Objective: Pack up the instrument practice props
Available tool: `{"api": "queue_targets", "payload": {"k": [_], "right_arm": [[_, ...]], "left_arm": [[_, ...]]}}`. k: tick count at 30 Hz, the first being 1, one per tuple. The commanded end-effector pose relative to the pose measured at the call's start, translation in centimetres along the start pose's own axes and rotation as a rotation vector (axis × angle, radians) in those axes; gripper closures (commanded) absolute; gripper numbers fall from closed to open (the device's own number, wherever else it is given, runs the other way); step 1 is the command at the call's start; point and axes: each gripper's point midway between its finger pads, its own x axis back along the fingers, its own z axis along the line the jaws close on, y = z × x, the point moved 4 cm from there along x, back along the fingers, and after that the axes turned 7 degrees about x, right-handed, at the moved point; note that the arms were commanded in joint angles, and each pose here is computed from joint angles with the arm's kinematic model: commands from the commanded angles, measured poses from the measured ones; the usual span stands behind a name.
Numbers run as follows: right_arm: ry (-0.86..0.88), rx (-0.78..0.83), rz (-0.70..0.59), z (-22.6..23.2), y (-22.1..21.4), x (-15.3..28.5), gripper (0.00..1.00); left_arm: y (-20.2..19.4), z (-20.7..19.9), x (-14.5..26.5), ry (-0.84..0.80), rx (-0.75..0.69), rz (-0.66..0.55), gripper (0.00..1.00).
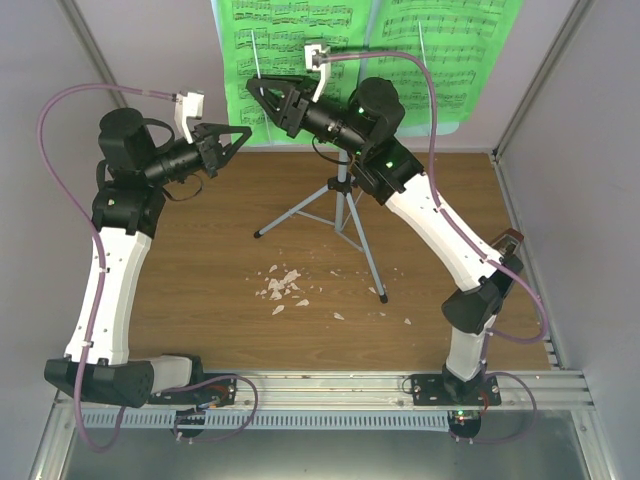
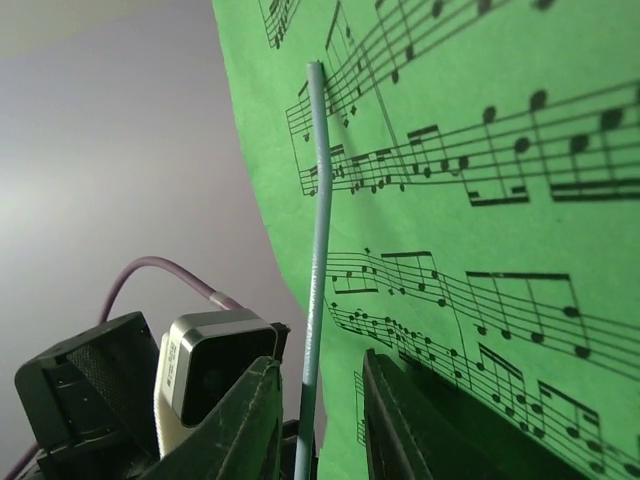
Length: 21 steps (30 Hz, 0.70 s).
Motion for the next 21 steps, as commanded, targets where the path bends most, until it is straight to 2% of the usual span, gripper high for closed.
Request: {"api": "queue_targets", "payload": {"k": [1,4,5,15,21], "right_arm": [[0.018,0.017,-0.027,0.7,1.0,-0.1,0.79],[0.048,0.045,-0.035,1.1,1.0,-0.1,0.98],[0.055,0.055,-0.035,1.2,1.0,-0.1,0.99],[0.064,0.121,-0.059,1.5,1.2,0.3,1.0],[0.056,0.115,-0.061,1.2,1.0,0.2,1.0]], "left_arm": [[0.2,-1.0,0.4,-0.018,-0.043,-0.02,1.0],[0.3,-0.9,0.4,-0.011,-0.038,-0.022,1.0],[0.2,-0.8,0.4,-0.005,-0.032,-0.021,1.0],[0.1,0.2,1.3,0.065,0.018,-0.068,1.0],[1.1,1.7,5.6,0.248,0.02,-0.201,1.0]]}}
